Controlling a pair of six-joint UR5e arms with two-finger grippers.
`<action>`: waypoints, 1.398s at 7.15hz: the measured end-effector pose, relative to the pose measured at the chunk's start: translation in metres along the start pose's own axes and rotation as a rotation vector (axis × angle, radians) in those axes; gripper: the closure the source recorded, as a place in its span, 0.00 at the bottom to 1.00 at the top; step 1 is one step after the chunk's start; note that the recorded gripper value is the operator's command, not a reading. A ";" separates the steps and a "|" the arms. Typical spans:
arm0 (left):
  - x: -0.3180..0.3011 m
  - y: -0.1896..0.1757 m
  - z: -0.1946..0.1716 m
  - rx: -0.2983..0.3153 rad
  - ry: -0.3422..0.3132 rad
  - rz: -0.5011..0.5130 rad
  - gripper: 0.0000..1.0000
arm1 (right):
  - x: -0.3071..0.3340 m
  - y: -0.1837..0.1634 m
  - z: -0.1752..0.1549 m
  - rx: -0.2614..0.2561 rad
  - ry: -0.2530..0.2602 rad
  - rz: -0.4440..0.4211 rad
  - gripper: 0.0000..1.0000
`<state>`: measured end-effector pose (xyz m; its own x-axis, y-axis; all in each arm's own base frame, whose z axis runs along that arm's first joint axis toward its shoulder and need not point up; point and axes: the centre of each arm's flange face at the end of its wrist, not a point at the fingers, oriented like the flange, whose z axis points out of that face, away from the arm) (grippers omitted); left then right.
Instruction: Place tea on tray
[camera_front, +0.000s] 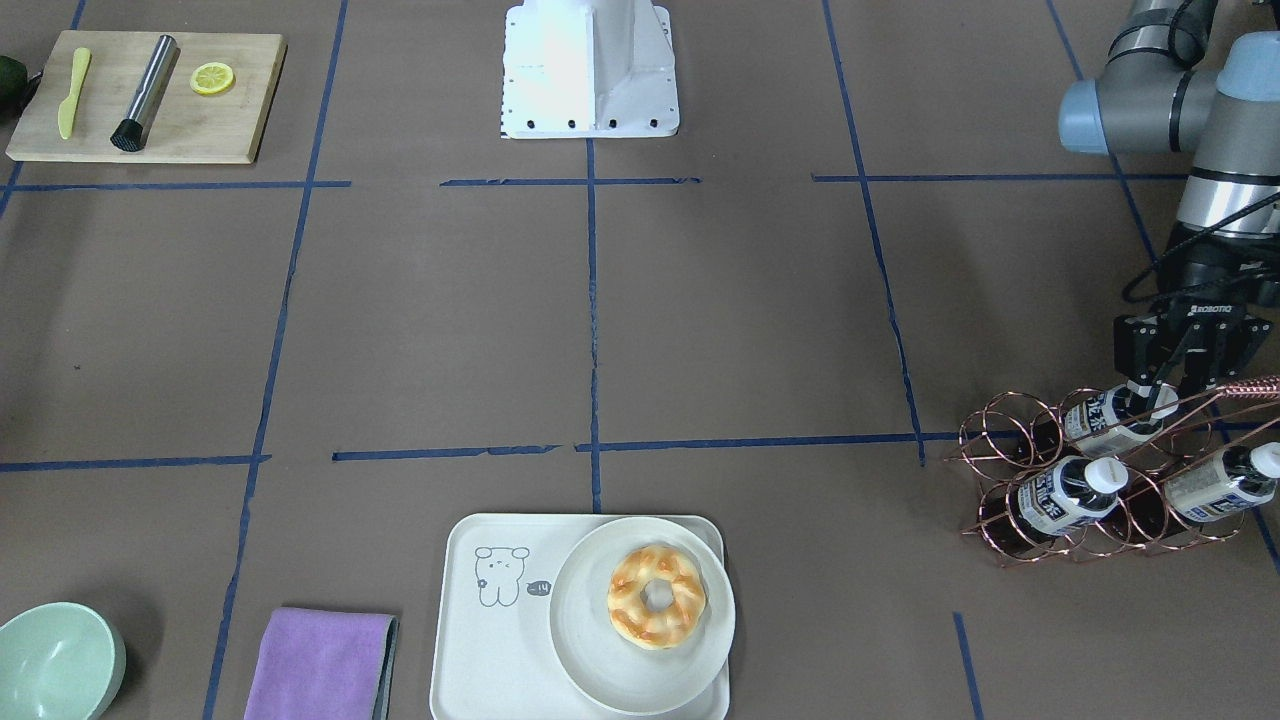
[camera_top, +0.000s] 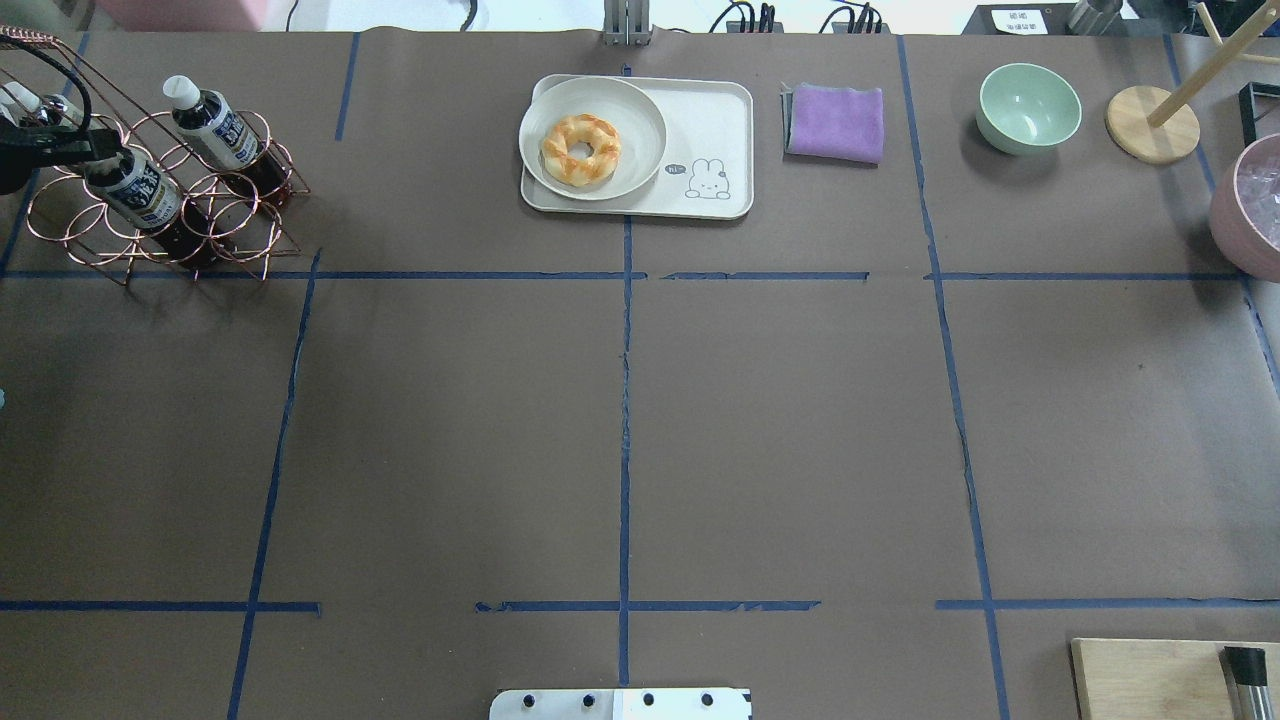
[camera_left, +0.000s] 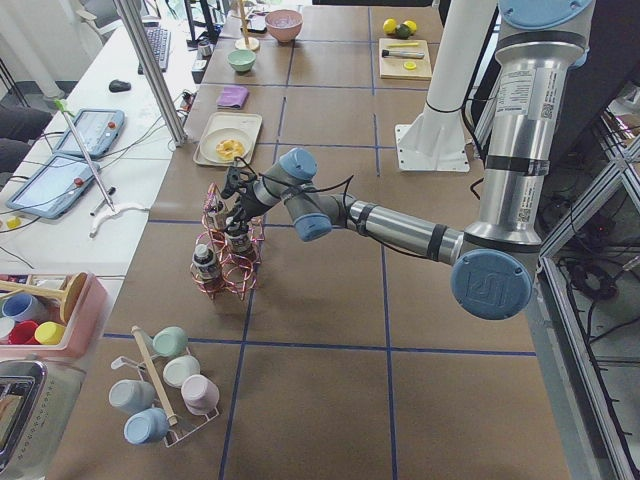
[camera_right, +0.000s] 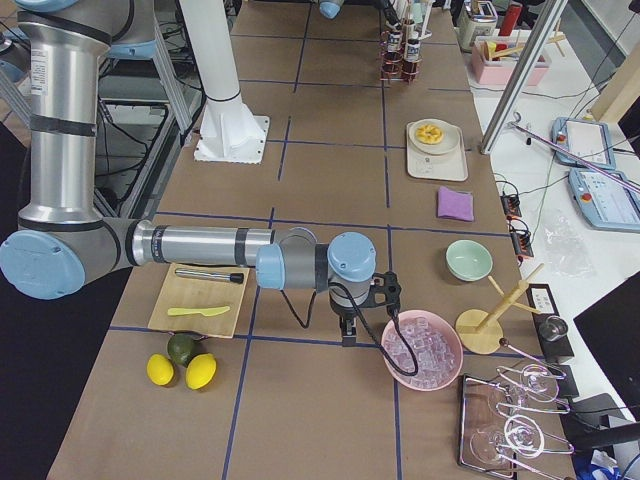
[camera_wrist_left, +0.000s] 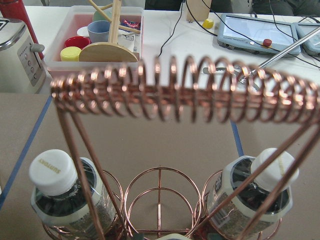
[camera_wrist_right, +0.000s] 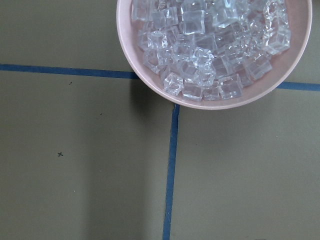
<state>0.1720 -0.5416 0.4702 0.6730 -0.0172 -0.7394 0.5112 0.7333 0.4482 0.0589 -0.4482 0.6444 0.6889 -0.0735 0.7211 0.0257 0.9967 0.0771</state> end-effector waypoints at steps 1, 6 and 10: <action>0.000 0.000 0.000 0.000 0.001 0.003 1.00 | 0.000 0.000 0.000 0.000 0.000 0.000 0.00; 0.005 -0.012 -0.012 0.028 0.014 0.009 1.00 | -0.001 0.000 -0.001 0.001 -0.001 0.000 0.00; -0.011 -0.034 -0.028 0.076 -0.002 0.042 1.00 | -0.001 0.000 -0.001 0.002 -0.001 0.000 0.00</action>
<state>0.1322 -0.5475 0.4488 0.6960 0.0112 -0.7179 0.5212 0.6799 0.5159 0.0588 -0.4480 0.6431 0.6878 -0.0736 0.7221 0.0246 0.9966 0.0781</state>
